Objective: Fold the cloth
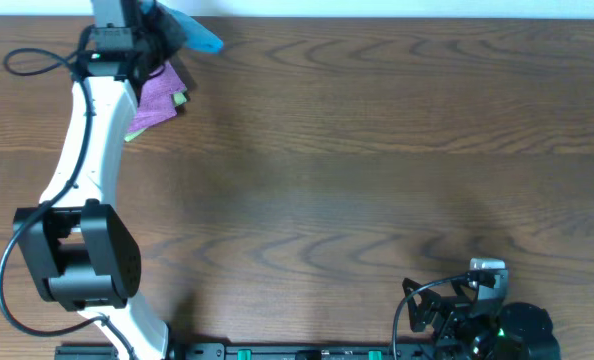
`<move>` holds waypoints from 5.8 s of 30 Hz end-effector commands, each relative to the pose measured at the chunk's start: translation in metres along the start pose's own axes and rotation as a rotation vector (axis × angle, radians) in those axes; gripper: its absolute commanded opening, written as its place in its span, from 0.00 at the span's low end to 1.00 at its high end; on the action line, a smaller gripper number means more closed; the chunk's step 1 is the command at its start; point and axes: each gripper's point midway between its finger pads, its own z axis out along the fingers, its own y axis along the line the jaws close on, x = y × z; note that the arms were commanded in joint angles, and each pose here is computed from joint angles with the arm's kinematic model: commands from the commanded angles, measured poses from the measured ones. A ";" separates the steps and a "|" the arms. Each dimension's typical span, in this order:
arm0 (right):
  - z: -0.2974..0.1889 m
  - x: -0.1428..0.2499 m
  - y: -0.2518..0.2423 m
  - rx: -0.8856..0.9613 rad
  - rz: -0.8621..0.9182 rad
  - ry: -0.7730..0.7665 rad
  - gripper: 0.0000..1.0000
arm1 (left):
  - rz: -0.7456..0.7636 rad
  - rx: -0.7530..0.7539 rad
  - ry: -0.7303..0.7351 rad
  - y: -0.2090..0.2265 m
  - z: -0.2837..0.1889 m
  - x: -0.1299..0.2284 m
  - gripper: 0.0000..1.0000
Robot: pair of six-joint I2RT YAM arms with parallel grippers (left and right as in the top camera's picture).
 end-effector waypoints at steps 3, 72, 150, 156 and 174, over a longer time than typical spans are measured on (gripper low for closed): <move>0.000 -0.001 -0.002 0.010 0.013 -0.009 0.99 | 0.040 -0.014 -0.087 0.005 0.004 -0.025 0.06; 0.000 -0.001 -0.002 0.010 0.013 -0.009 0.99 | 0.156 -0.608 0.192 0.178 0.012 0.003 0.06; 0.000 -0.001 -0.002 0.010 0.013 -0.009 0.99 | 0.347 -0.372 0.183 0.062 -0.117 -0.001 0.96; 0.000 -0.001 -0.002 0.010 0.013 -0.009 0.99 | 0.350 -0.404 0.250 0.060 -0.162 0.022 0.95; 0.000 -0.001 -0.002 0.010 0.013 -0.009 0.99 | 0.432 -0.367 0.285 0.080 -0.290 0.110 0.95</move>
